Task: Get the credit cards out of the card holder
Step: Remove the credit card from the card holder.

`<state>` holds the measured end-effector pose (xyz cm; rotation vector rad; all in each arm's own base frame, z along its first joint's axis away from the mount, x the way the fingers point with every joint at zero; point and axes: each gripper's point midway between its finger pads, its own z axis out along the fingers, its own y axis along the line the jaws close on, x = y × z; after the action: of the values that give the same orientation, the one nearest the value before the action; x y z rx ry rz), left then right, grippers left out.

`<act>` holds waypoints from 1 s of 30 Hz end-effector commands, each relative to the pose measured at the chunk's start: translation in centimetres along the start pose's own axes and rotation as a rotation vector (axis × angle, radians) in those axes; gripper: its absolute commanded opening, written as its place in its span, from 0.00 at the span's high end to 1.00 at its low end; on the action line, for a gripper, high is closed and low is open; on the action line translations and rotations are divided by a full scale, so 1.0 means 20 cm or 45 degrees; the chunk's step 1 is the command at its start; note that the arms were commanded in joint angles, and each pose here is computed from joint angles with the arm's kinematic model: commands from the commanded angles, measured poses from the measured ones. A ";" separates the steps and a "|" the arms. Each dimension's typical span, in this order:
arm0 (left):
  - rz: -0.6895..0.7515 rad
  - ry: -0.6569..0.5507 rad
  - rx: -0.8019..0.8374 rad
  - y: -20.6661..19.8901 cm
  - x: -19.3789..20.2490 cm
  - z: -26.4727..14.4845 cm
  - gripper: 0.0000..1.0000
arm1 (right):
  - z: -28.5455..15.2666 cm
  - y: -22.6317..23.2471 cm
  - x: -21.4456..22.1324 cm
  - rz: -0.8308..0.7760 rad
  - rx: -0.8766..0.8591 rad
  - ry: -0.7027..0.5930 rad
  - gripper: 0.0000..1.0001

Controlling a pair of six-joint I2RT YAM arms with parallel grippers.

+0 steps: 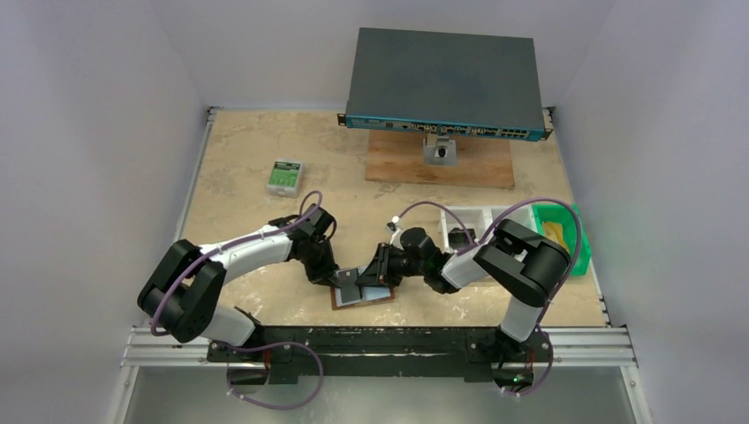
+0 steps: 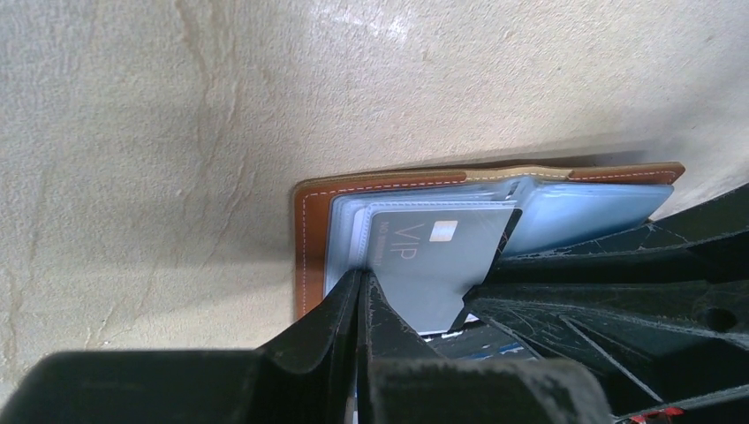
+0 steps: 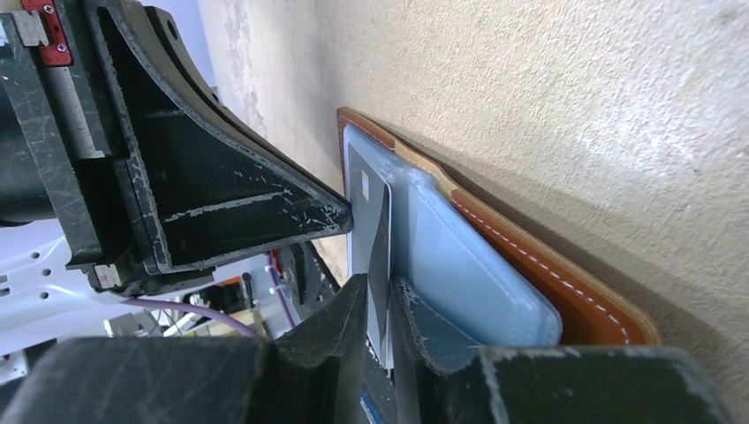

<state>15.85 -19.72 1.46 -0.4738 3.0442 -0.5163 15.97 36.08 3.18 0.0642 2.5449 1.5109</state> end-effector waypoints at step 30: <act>-0.056 -0.070 -0.339 0.35 0.00 0.11 1.00 | -0.08 -0.12 -0.13 -0.044 0.249 -0.152 1.00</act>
<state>16.06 -20.14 1.43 -0.5123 3.0264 -0.5568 17.23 34.44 2.93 0.1274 2.5691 1.3505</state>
